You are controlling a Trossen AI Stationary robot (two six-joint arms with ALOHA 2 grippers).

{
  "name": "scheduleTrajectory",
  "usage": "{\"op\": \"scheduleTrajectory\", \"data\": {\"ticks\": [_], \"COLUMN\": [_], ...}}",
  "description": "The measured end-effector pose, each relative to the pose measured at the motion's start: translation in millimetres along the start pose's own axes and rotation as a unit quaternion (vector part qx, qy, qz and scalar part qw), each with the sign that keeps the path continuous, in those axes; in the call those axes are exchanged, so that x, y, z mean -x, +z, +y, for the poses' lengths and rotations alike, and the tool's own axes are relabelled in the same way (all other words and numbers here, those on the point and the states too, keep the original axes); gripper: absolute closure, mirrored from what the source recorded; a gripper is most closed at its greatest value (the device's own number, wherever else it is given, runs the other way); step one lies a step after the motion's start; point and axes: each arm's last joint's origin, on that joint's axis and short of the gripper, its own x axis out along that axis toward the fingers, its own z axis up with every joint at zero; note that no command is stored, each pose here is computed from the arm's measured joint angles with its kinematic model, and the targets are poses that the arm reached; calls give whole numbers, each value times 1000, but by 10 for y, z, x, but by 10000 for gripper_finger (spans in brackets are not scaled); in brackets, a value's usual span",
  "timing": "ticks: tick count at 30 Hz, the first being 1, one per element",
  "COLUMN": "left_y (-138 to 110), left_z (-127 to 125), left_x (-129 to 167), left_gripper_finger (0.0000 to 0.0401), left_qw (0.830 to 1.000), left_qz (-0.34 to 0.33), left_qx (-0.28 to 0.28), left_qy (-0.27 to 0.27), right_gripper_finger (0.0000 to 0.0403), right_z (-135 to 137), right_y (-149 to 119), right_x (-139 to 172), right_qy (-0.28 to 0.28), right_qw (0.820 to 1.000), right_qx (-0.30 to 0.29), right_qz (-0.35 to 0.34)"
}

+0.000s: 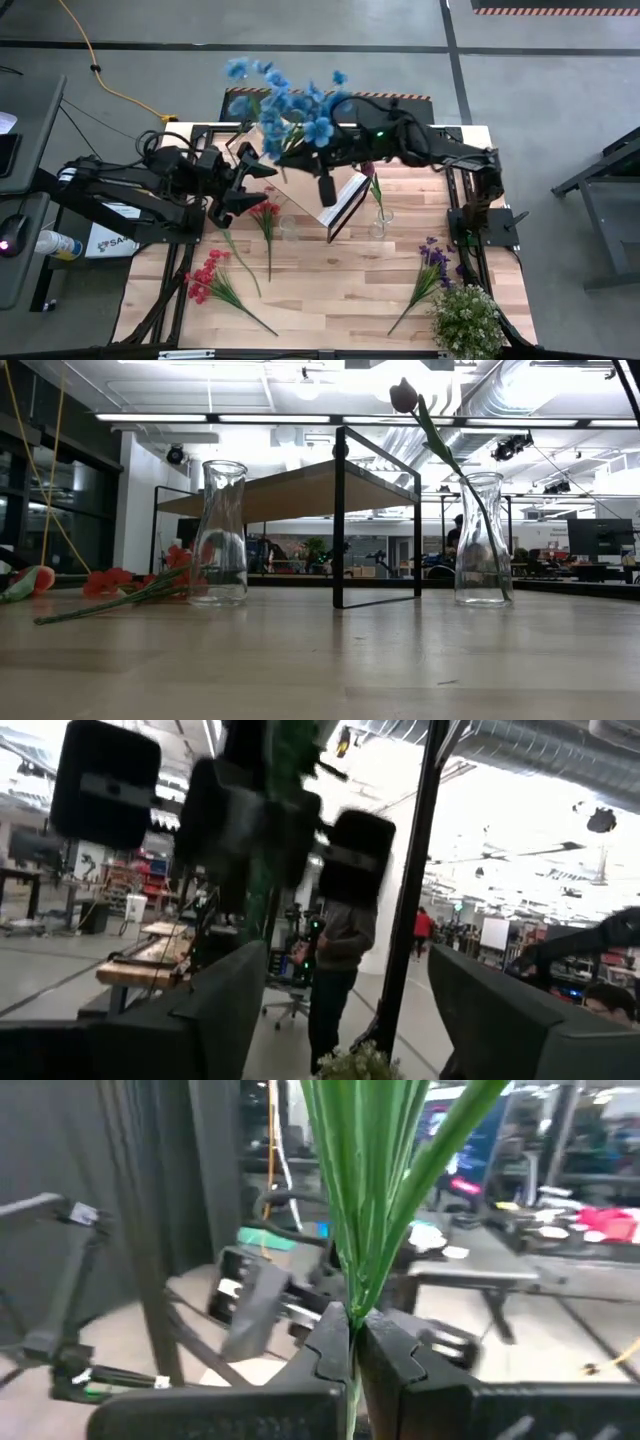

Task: Pick and place flowers into a vace then onto a shelf
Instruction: Put the blue flowers into the right transparent flower vase

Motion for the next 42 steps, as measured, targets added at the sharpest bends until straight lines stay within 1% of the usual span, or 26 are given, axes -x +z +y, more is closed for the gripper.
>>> {"op": "scheduleTrajectory", "data": {"ticks": [4,10,16,21,25,30,38,42], "left_y": [38,38,0,-12,-28,-28,-28,-27], "left_z": [-9,-7,2,5,9,9,11,10], "left_x": [68,131,137,140,142,142,142,142], "left_gripper_finger": [75,78,87,84,87,91,92,97], "left_qw": [1000,999,998,998,997,997,997,997], "left_qz": [9,32,52,58,66,66,66,65], "left_qx": [1,2,2,2,3,3,3,3], "left_qy": [3,16,25,27,30,31,32,32], "right_gripper_finger": [402,403,403,403,402,402,402,402], "right_z": [15,160,373,536,658,794,977,1047], "right_y": [118,234,281,320,320,303,200,146], "right_x": [254,644,983,1275,1487,1738,1993,2085], "right_qy": [-42,-86,-162,-215,-263,-307,-358,-374], "right_qw": [999,994,981,968,954,940,921,916], "right_qx": [10,12,23,15,9,-1,-5,-8], "right_qz": [18,61,108,126,140,147,153,148]}}
